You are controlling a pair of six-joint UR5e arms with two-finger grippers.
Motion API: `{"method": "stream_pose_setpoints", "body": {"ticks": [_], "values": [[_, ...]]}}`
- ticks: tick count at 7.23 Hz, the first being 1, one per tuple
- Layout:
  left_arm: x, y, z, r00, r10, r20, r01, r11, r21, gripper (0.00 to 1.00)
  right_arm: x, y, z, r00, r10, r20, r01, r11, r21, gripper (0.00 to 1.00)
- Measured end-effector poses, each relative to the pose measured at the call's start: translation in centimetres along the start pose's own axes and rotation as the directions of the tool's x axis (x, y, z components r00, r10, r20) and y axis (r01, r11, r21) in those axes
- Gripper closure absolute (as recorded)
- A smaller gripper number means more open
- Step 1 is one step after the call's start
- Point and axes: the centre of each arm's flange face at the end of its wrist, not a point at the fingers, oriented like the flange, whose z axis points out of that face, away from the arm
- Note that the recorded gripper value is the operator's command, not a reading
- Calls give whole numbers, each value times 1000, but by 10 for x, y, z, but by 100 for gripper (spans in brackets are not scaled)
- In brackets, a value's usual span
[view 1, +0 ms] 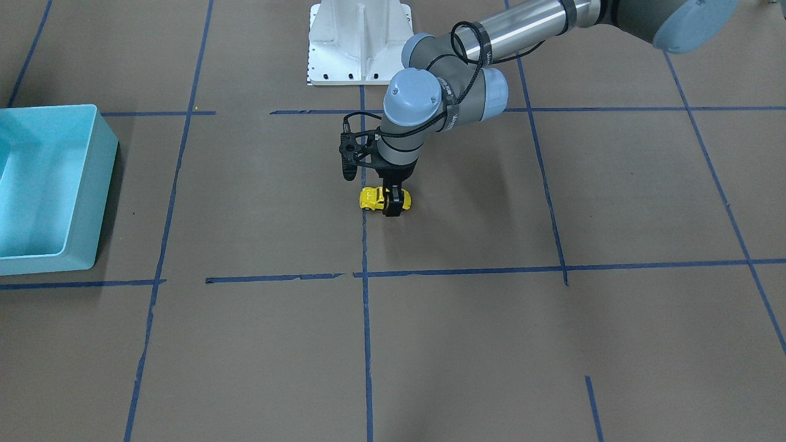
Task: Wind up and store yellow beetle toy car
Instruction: 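Close the left gripper on the yellow beetle car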
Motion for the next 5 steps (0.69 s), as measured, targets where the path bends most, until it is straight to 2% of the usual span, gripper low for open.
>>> {"method": "stream_pose_setpoints", "body": {"ticks": [1,5], "values": [[-1,0,-1,1000,5,4,-5,1000,11,100,0,0,0,1000,0,1,0,1000,1,0],[-6,-4,-13,1000,16,25,-18,998,54,100,0,0,0,1000,-1,0,1,1000,1,0]]}}
